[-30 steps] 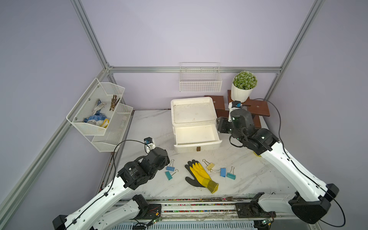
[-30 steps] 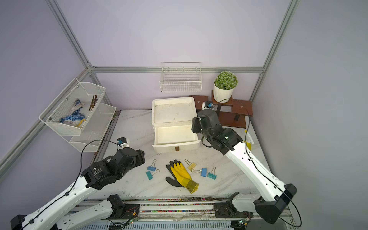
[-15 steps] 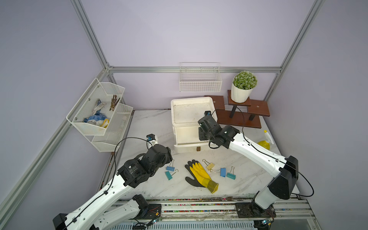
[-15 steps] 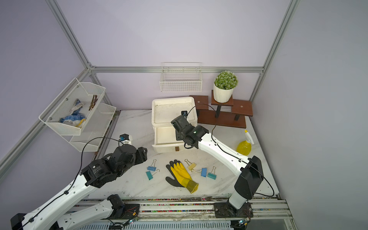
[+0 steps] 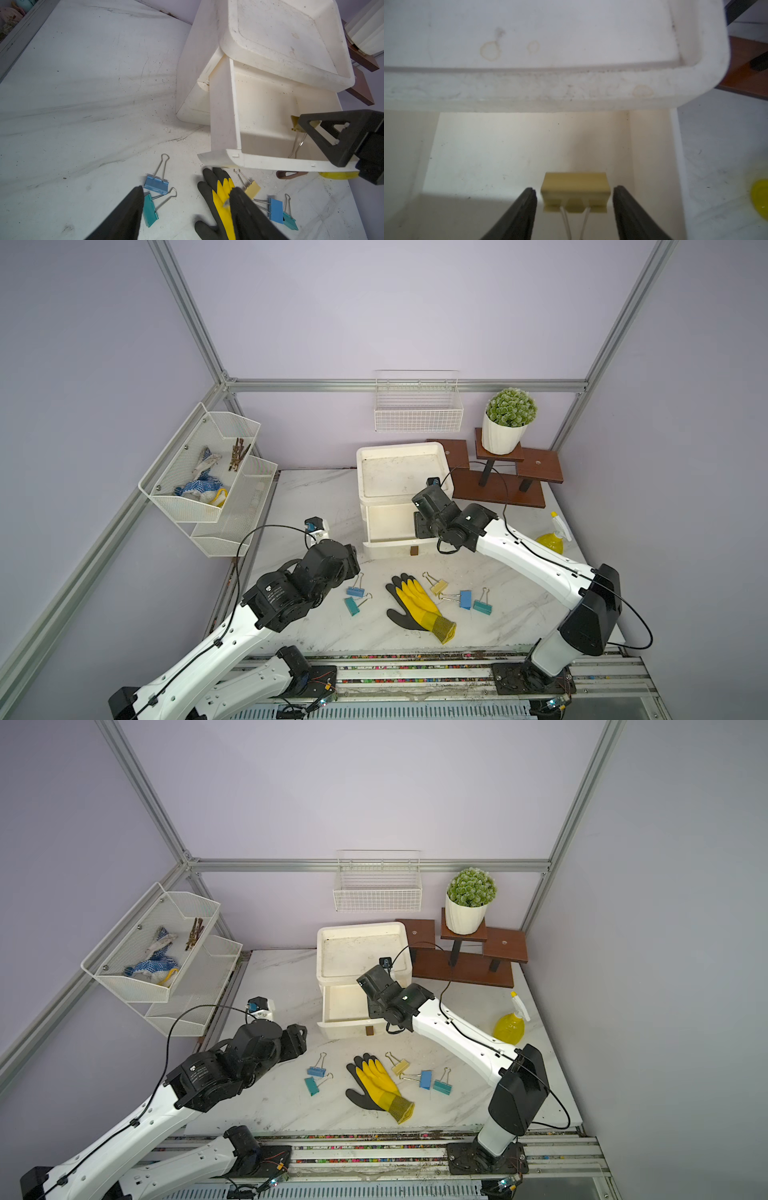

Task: Put the binder clips in the drawer according to color
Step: Place the binder clip in the drawer, then pick up the binder clip at the center of the board, then place the binder clip in the drawer, then close the drawer in the storage box.

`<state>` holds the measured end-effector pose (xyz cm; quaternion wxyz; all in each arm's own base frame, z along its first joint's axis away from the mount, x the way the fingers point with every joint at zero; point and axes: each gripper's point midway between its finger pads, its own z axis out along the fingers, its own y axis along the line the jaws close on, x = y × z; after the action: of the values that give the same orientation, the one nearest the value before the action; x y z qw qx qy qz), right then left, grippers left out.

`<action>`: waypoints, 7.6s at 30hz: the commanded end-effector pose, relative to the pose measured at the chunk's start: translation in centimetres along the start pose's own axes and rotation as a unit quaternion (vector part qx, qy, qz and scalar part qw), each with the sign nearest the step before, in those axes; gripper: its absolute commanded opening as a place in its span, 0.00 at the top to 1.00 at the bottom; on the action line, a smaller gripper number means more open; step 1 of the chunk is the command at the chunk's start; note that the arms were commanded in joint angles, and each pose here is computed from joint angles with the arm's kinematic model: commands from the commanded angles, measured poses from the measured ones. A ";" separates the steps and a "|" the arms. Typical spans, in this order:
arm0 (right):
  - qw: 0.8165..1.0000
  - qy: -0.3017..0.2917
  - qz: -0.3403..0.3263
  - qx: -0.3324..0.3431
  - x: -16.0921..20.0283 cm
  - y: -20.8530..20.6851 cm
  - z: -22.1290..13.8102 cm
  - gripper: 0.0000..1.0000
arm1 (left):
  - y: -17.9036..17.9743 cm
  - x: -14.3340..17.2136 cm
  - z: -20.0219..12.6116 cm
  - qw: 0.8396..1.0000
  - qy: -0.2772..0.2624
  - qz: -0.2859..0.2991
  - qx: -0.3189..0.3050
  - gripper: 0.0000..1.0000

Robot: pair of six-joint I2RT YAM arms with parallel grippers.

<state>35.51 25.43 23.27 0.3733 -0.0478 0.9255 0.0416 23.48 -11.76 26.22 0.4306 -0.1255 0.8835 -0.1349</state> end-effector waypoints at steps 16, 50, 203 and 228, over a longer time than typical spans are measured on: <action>0.979 -0.173 0.008 -0.105 7.3 -7.3 -7.5 0.26 | -0.9 -3.1 -1.9 0.999 -0.047 -0.002 0.021 0.31; 0.989 0.007 -0.110 -0.095 21.2 -2.4 5.7 0.04 | -1.7 -3.4 -1.9 0.997 -0.055 -0.016 0.041 0.31; 0.983 -0.099 0.151 -0.006 1.1 -11.4 -9.7 0.26 | -23.2 0.8 11.8 0.987 0.004 0.078 0.138 0.62; 0.981 -0.110 0.159 0.005 2.0 -12.8 -9.8 0.28 | -23.7 0.0 12.2 0.993 -0.019 0.080 0.089 0.54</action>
<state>28.61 11.80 27.60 0.4485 0.0984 0.8831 0.0969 32.84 -36.02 23.02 0.4084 0.0184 0.8985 -0.1599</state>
